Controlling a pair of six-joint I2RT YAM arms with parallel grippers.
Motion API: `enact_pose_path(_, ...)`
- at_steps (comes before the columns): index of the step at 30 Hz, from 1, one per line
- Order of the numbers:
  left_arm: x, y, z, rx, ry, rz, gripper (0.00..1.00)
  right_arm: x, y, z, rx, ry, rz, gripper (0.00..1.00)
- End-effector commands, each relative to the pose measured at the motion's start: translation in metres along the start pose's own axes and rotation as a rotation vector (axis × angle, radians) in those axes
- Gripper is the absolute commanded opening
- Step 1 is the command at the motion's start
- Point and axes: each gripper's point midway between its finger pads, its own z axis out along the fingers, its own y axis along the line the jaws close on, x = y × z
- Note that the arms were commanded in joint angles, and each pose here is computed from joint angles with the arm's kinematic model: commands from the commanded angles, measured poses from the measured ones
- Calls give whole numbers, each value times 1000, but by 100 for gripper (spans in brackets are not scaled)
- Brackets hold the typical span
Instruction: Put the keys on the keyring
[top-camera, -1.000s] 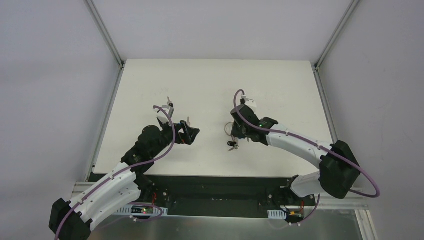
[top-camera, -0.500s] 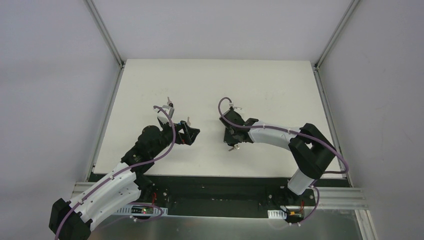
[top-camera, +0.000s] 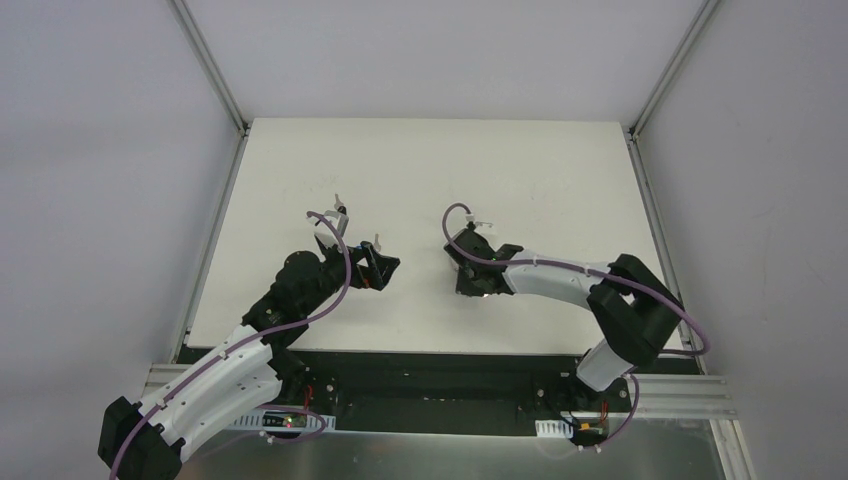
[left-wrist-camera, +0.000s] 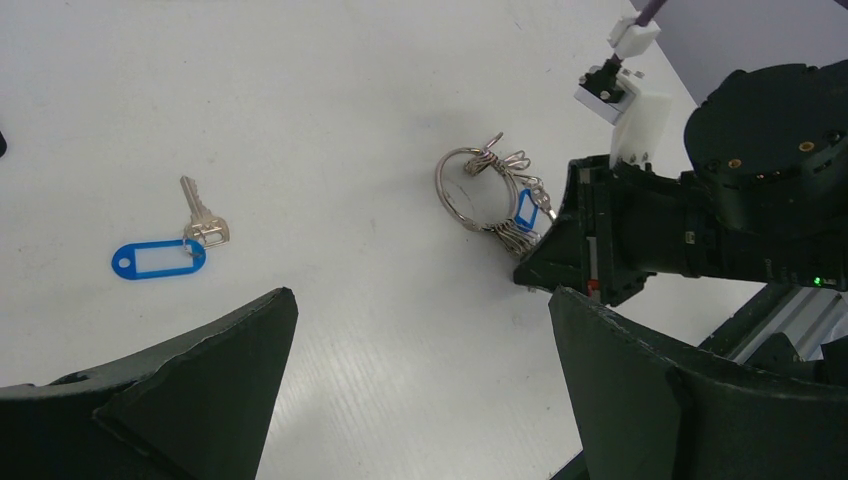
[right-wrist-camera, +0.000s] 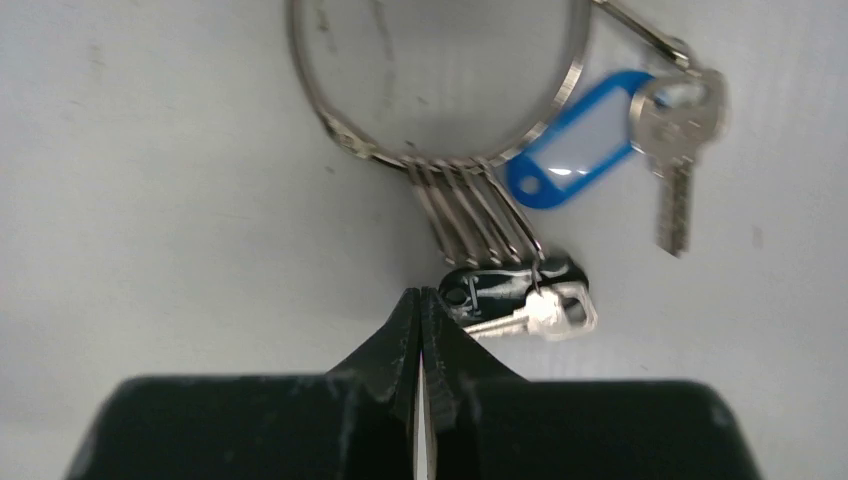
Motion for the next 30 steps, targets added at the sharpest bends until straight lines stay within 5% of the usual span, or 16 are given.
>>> enact_pose_path(1, -13, -13, -1, 47, -43, -14, 99, 13, -55, -26, 162, -5, -13, 0)
enact_pose_path(7, -13, -14, -1, 51, -40, -17, 99, 1, -99, -40, 208, -29, 75, 0)
enact_pose_path(14, -12, -14, -1, 50, -39, -17, 99, -17, -51, -63, 55, -50, 27, 0)
enact_pose_path(21, -14, -16, -1, 57, -44, -20, 99, -24, -20, -62, -18, -39, 15, 28)
enact_pose_path(30, -14, -14, -2, 52, -47, -17, 99, -31, 1, -30, -31, 9, -26, 37)
